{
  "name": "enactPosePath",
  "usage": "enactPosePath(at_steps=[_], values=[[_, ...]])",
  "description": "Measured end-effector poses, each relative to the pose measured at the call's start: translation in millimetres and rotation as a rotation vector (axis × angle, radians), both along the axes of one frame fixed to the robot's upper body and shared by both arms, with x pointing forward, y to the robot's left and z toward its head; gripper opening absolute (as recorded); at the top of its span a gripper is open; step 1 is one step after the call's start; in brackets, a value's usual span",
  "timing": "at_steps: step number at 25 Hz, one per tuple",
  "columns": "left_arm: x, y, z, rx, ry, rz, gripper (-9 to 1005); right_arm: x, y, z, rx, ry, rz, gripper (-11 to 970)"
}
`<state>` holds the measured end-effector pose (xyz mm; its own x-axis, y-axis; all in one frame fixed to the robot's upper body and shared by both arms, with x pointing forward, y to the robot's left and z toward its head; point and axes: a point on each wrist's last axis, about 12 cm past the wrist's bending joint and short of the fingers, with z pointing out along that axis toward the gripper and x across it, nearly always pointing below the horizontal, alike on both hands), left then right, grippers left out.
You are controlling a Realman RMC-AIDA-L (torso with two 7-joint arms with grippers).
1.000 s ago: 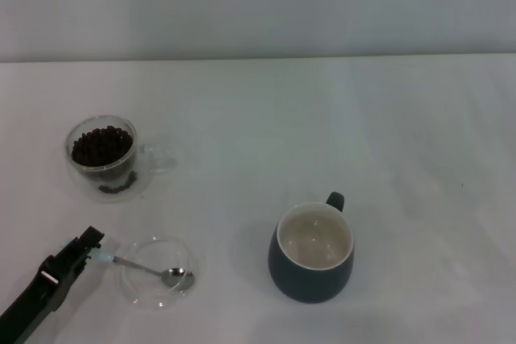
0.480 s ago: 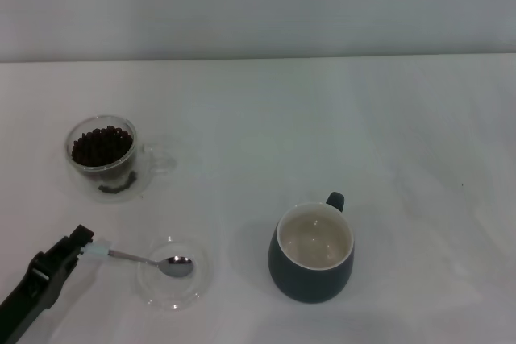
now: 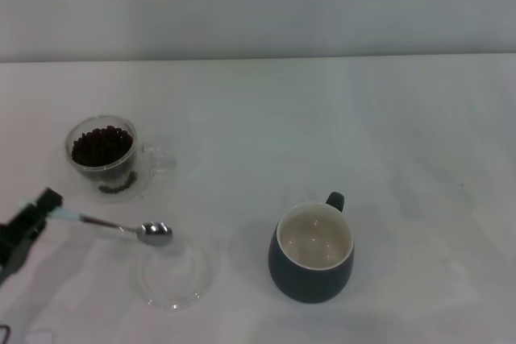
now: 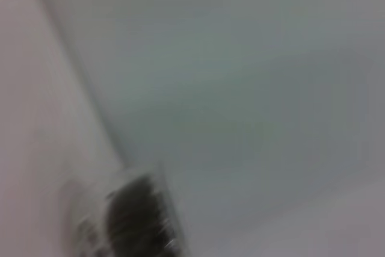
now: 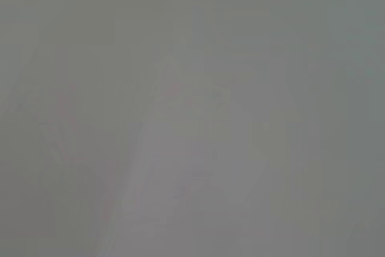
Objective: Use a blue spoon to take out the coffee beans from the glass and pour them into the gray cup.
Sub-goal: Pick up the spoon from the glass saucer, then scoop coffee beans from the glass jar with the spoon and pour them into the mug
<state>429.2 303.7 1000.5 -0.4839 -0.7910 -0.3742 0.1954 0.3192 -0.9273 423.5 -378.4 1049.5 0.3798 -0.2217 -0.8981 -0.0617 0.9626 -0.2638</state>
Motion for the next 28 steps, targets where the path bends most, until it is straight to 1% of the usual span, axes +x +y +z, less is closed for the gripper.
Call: enactPosePath(at_steps=[3,4,5,8,9,12,13,14,17,18,19,23,25,26,27,28], values=[[7.3,14,16.8,0.011,-0.087,-0.027,136,0.0,0,-0.1,0.0,0.0,0.001,531],[7.3,14,16.8,0.011,-0.087,-0.027,136,0.0,0,-0.1,0.0,0.001,0.002,530],[12.1,23,24.9,0.023,-0.119,-0.037,136,0.0,0,-0.2,0.0,0.001,0.002,530],[16.7,31,31.6,0.039,-0.141,-0.042,136,-0.1,1,-0.5,0.0,0.003,0.005,530],[21.0,36,37.4,0.056,-0.163,-0.047,136,-0.1,1,-0.6,0.0,0.004,0.006,530],[29.2,46,47.2,0.089,-0.194,-0.059,136,0.1,2,-0.5,0.0,0.002,0.011,532],[29.2,46,47.2,0.089,-0.194,-0.059,136,0.4,2,-0.2,0.0,0.001,0.014,532],[37.9,54,54.8,0.119,-0.207,-0.068,136,0.8,3,-0.2,0.001,0.0,0.016,532],[49.0,64,61.8,0.154,-0.21,-0.066,136,1.4,5,-0.6,0.002,0.002,0.028,531],[49.0,64,61.8,0.154,-0.21,-0.066,136,1.7,5,-0.8,0.003,0.004,0.032,531],[58.8,70,67.6,0.177,-0.204,-0.066,136,2.0,6,-1.1,0.004,0.006,0.033,530],[77.2,79,75.1,0.216,-0.171,-0.062,135,3.8,9,-2.6,0.005,0.018,0.053,530],[85.7,81,77.9,0.235,-0.156,-0.06,135,3.9,12,-3.2,0.003,0.022,0.07,531],[85.7,81,77.9,0.235,-0.156,-0.06,135,3.8,13,-3.3,0.002,0.023,0.078,531],[90.6,82,79.1,0.247,-0.146,-0.061,135,3.7,14,-3.4,0.001,0.024,0.087,531],[99.6,82,81.6,0.271,-0.132,-0.067,135,3.7,15,-3.5,-0.001,0.025,0.095,531]])
